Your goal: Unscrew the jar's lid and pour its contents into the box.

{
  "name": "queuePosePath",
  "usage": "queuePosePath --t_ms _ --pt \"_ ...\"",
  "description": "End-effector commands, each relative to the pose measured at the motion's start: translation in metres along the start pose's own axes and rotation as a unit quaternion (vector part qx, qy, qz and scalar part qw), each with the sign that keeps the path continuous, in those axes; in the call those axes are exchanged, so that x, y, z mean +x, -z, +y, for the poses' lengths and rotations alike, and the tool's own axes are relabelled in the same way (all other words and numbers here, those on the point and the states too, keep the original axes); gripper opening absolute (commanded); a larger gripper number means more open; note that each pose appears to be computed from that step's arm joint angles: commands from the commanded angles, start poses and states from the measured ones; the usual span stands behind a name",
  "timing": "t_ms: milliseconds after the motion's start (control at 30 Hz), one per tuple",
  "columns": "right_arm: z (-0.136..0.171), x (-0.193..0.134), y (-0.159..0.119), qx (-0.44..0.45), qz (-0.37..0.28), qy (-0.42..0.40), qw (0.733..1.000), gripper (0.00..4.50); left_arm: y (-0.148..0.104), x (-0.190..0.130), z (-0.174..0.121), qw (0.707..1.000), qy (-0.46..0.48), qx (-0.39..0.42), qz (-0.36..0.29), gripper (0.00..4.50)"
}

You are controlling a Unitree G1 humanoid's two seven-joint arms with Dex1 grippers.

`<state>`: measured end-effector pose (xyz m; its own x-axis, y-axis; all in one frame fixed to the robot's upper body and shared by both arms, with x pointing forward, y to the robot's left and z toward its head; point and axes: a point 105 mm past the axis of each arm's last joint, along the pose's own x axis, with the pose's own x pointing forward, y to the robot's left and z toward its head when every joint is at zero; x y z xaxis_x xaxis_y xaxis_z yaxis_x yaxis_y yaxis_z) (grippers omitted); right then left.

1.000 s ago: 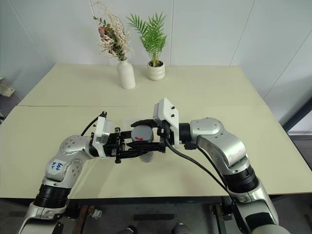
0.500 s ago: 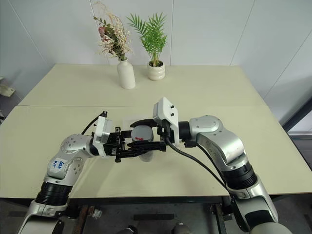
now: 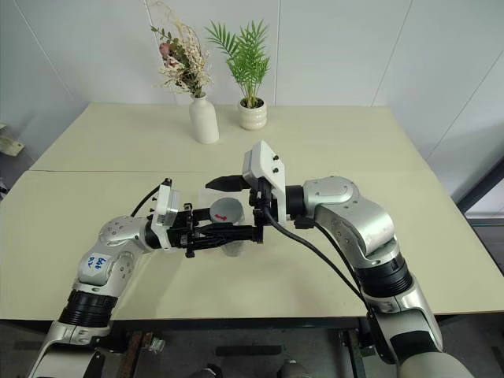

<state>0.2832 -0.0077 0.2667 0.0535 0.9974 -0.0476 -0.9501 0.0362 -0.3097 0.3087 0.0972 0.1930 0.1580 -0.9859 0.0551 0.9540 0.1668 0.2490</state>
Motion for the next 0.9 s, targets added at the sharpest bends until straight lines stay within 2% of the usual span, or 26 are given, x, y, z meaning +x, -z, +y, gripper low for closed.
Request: queuePosePath --t_ms 33,333,900 --pt "-0.001 -0.002 -0.013 -0.022 -0.012 0.006 1.000 4.50 -0.013 0.006 0.001 0.999 0.016 0.031 -0.012 2.13" --pt "-0.006 0.003 0.001 -0.001 -0.003 0.016 1.000 4.50 -0.018 0.014 0.002 0.998 0.028 0.043 -0.022 2.13" --pt "-0.016 0.006 0.008 -0.006 0.003 0.028 1.000 4.50 -0.023 0.018 0.001 0.998 0.027 0.047 -0.032 2.13"
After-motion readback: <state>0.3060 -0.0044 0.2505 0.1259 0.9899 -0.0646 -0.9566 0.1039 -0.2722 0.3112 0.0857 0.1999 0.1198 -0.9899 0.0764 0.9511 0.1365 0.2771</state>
